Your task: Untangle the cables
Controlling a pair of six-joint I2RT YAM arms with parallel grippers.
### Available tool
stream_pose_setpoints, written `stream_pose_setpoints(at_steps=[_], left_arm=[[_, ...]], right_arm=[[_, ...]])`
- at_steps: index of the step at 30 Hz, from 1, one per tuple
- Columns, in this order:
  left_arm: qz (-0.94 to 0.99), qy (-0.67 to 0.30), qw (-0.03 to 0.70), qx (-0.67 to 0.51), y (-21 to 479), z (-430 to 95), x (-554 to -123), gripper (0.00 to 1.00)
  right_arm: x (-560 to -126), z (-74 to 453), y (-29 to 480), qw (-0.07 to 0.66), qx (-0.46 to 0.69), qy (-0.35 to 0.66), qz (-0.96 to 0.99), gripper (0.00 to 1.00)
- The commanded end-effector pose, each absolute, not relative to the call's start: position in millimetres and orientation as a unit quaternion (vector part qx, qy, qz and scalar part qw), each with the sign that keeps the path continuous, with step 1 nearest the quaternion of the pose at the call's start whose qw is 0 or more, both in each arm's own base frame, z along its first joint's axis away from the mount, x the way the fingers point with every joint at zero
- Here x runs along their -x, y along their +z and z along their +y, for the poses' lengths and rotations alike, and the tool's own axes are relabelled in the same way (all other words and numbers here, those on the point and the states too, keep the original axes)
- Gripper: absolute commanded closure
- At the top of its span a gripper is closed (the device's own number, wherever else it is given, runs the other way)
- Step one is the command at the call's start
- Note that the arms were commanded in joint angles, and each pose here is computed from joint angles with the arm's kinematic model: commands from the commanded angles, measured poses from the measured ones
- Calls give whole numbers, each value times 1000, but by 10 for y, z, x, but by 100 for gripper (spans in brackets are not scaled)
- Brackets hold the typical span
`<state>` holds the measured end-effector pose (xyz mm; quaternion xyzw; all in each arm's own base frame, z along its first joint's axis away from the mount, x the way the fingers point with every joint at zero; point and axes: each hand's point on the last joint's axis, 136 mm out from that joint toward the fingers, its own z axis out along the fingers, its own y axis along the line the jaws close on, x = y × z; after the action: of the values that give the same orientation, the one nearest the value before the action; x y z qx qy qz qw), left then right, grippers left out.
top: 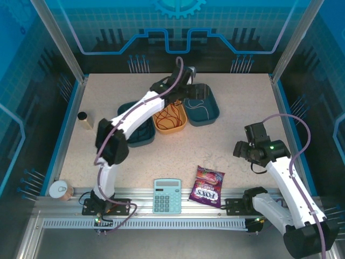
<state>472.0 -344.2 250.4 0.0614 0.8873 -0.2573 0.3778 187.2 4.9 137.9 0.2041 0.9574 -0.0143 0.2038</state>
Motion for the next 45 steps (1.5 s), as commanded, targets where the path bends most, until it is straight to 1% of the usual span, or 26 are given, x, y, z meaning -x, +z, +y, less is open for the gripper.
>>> stream_pose_setpoints(at_steps=[1,4,10,12,17,22,29,33,38,41,45], left_arm=[[857,-276,428,-75,2895,-3303,-4489,1],[844,-276,456,-64,3015,-3064,-4262,1],[846,-264,461,-50,2783,-2661,-3810,1],[850,-254,460,-44,2686,-2531,-3692,1],[859,-227,457,-36,2489,-2253,-3447,1],[866,-208,455,-31,2304,-2073,-3290,1],[880,-189,434,-23,1969,-1911,-3113,1],[888,-191,419,-17,1815,-1861,-3013,1],[895,-180,407,-10,1706,-1738,-2874,1],[897,-172,407,-7,1687,-1673,-2823,1],[897,-166,411,-6,1697,-1633,-2807,1]], right_arm=[[-1795,36,1264,191,-241,-14,952,21],[-1793,112,1119,186,-256,6,949,25],[-1757,216,866,183,-293,37,938,26],[-1741,240,810,182,-304,45,934,25],[-1707,304,629,171,-328,63,927,20],[-1773,315,496,175,-340,65,922,19],[-1955,239,462,192,-343,42,918,19],[-1992,211,412,183,-341,29,922,25],[-2002,257,419,178,-335,40,924,27],[-1967,240,491,175,-333,34,926,25],[-1861,140,646,178,-342,10,923,18]])
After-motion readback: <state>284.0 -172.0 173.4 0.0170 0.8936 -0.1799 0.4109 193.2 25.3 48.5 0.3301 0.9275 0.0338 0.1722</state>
